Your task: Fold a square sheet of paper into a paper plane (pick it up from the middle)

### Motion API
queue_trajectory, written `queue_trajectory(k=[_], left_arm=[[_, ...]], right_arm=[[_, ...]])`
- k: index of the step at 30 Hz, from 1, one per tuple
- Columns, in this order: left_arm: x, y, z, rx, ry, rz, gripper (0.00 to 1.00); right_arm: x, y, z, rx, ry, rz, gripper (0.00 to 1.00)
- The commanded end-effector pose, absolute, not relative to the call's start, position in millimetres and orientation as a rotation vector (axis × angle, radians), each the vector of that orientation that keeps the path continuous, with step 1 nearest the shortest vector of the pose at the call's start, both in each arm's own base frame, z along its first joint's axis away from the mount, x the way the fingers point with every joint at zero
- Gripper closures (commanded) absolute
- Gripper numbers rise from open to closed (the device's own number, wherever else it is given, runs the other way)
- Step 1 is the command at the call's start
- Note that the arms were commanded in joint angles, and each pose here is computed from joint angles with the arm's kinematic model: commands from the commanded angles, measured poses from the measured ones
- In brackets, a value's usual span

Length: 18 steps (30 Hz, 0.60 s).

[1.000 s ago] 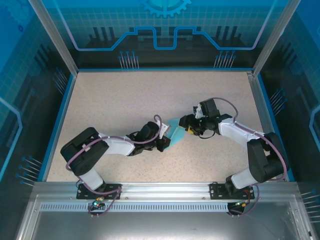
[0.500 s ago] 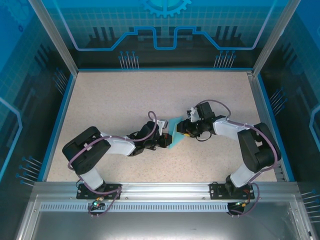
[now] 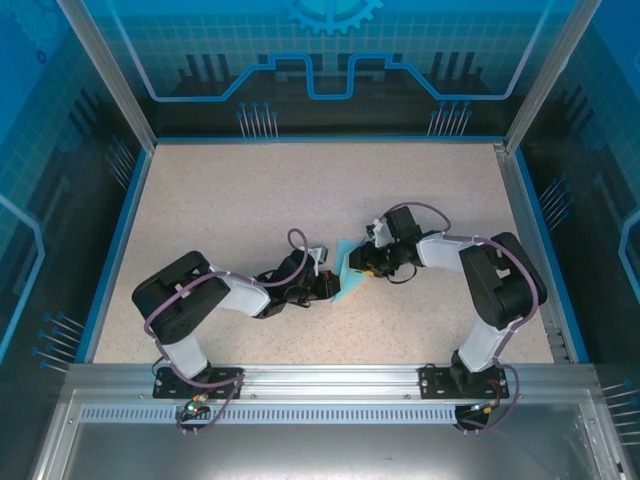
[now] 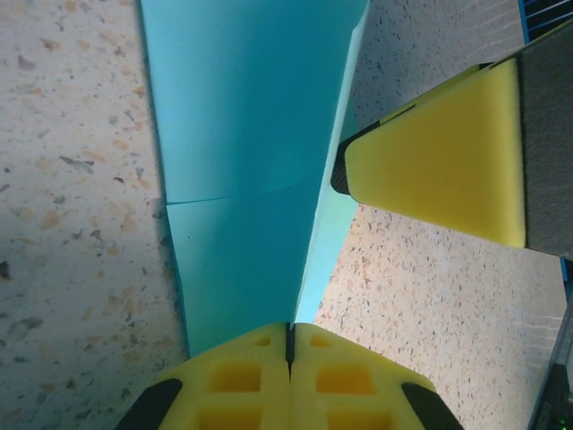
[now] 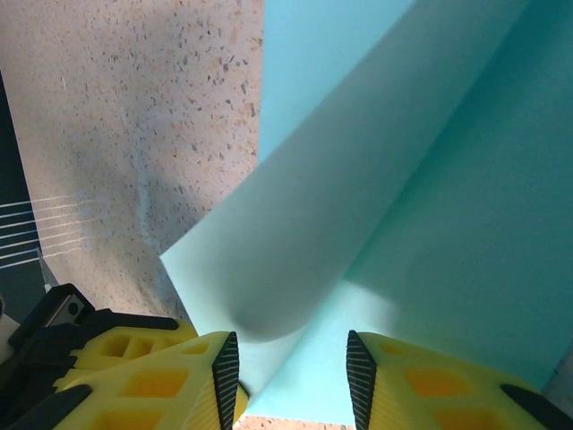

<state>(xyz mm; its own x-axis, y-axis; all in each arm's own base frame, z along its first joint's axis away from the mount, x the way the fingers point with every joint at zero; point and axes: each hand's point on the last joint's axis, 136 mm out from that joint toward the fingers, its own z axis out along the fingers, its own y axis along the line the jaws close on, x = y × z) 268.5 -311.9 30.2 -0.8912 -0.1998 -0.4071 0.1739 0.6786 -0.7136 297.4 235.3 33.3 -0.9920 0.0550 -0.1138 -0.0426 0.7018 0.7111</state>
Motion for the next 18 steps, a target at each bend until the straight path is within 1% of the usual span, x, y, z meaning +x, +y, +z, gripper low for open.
queue_trajectory(k=[1,8,10,15,18], left_arm=[[270,-309,29,-0.085,2.413,-1.123,1.00],[271,-306,33,-0.126,2.406,-1.149,1.00],[271,-304,34,-0.136,2.404,-1.153,1.00],[272,-302,32,-0.156,2.409,-1.155,1.00],[271,-300,28,-0.174,2.429,-1.154,0.94]], right_arm=[[300,247,37,-0.068,2.762,1.199,0.61],[293,247,25,-0.080,2.809,1.168,0.63],[301,251,30,-0.093,2.791,1.163,0.63],[300,251,24,-0.089,2.822,1.125,0.62],[299,249,19,-0.083,2.848,1.084,0.60]])
